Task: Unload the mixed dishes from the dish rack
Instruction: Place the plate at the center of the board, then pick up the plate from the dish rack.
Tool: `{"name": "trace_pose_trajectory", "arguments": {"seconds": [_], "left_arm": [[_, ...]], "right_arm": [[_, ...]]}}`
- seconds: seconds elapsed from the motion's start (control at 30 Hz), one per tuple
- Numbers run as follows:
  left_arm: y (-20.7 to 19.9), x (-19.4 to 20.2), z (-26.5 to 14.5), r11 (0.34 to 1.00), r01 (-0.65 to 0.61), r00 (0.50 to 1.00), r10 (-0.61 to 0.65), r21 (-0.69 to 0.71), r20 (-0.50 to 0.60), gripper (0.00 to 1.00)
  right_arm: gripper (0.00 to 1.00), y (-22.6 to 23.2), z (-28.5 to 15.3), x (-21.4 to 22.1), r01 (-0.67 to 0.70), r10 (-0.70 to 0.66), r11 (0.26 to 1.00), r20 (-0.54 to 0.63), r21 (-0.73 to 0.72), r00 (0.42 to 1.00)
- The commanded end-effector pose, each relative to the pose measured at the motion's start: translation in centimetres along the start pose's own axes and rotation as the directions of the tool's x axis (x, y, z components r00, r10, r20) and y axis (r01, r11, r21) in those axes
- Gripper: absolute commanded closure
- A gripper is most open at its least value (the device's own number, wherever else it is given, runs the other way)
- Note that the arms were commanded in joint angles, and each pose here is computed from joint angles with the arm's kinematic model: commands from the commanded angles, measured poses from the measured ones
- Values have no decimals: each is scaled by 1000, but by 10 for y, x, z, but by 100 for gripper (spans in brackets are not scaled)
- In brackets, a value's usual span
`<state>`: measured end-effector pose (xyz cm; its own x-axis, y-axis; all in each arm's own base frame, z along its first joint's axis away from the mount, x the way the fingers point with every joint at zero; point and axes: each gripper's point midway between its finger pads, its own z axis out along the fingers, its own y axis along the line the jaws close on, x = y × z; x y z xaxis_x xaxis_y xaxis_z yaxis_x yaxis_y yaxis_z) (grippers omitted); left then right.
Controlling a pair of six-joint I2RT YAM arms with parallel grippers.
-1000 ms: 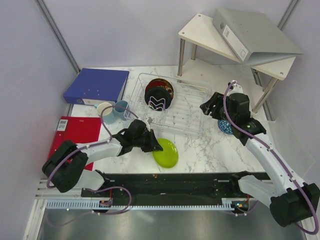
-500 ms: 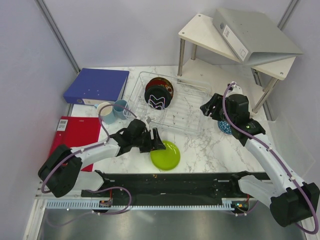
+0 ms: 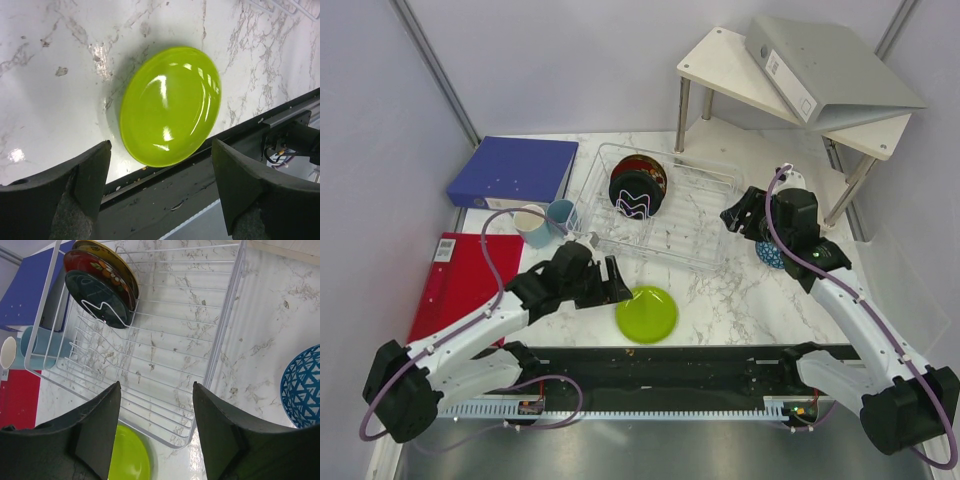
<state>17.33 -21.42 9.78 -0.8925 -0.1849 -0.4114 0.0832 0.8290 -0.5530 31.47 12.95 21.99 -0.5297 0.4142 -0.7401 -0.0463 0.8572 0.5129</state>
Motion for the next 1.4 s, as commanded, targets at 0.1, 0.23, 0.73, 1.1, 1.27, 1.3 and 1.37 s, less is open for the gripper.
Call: {"name": "trace_pose_trajectory", "arguments": {"seconds": [0.1,0.23,0.73,1.1,1.27,1.3,1.37], "left_arm": [[-3,-32,-47,999,-37,985,43,-39,167,13],[-14,-58,-77,999,-51,946,48,1,321,13],[-24,-82,-125,971,-241,844,208,3,494,12],[-24,-85,-144,949,-316,773,248,14,584,12],[-21,-81,-136,954,-300,790,237,19,565,12],[-22,-80,-135,952,-305,793,241,22,560,12],[-23,-81,-132,952,-307,798,248,17,550,12]], "right_arm": [[34,36,9,3,44,-47,988,-16,-148,999],[35,76,40,10,175,-186,966,-44,-193,982],[37,112,172,-10,612,-610,790,57,-38,791],[43,130,212,7,714,-710,683,90,-154,699],[46,120,225,22,724,-727,671,51,-163,685],[46,119,228,25,722,-727,671,46,-169,685],[47,115,233,31,723,-730,669,31,-172,682]]}}
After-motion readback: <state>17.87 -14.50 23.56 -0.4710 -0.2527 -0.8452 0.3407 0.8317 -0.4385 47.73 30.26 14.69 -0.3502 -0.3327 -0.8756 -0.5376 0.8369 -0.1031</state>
